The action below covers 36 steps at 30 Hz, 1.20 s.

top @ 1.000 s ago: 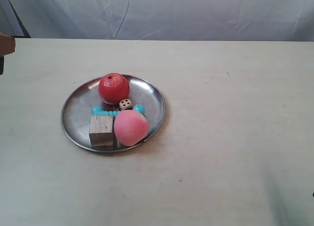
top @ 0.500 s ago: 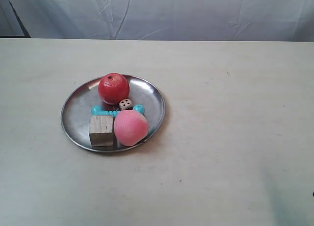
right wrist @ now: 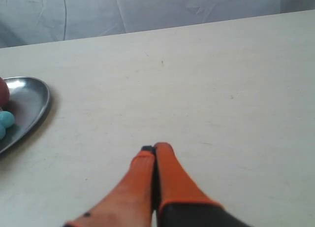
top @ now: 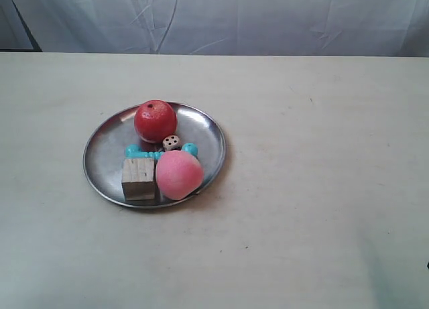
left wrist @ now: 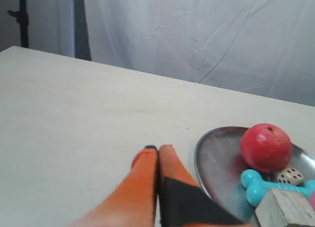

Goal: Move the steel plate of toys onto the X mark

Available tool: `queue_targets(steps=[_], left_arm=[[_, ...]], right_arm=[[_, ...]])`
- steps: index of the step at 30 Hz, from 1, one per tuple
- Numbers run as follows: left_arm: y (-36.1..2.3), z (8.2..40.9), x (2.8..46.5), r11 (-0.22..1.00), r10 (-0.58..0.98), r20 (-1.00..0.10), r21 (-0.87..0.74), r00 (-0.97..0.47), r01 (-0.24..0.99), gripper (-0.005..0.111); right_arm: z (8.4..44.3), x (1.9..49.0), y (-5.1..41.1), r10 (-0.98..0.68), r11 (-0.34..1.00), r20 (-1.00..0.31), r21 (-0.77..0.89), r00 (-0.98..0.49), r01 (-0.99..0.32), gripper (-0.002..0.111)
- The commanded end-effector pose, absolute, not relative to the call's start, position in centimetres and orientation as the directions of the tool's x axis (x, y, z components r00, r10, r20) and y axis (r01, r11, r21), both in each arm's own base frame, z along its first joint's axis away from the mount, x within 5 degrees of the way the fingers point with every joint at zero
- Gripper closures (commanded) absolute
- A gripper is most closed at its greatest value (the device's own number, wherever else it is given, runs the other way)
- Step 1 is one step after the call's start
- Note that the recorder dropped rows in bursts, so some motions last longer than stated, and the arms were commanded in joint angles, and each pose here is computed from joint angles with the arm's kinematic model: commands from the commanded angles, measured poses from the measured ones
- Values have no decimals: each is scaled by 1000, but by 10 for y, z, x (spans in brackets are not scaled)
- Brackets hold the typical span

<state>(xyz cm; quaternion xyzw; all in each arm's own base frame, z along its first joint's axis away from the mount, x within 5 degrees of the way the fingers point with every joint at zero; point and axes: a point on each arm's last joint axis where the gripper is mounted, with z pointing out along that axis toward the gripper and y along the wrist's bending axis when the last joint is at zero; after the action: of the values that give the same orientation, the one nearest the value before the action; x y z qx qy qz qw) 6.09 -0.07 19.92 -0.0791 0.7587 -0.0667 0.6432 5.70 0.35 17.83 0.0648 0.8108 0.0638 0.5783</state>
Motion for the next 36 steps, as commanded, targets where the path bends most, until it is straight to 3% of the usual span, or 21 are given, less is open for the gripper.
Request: queue_targets(steps=[1, 9, 36], left_arm=[[2, 195, 58, 969, -242, -964, -236, -106, -67, 107], [2, 192, 56, 987, -158, -976, -150, -147, -65, 107], [2, 192, 56, 986, -159, -978, -151, -139, -64, 107]], right_arm=[[178, 57, 4, 172, 985, -933, 173, -316, 25, 108], [178, 57, 4, 172, 985, -933, 173, -316, 25, 108], [178, 57, 4, 172, 985, -933, 173, -316, 25, 108]])
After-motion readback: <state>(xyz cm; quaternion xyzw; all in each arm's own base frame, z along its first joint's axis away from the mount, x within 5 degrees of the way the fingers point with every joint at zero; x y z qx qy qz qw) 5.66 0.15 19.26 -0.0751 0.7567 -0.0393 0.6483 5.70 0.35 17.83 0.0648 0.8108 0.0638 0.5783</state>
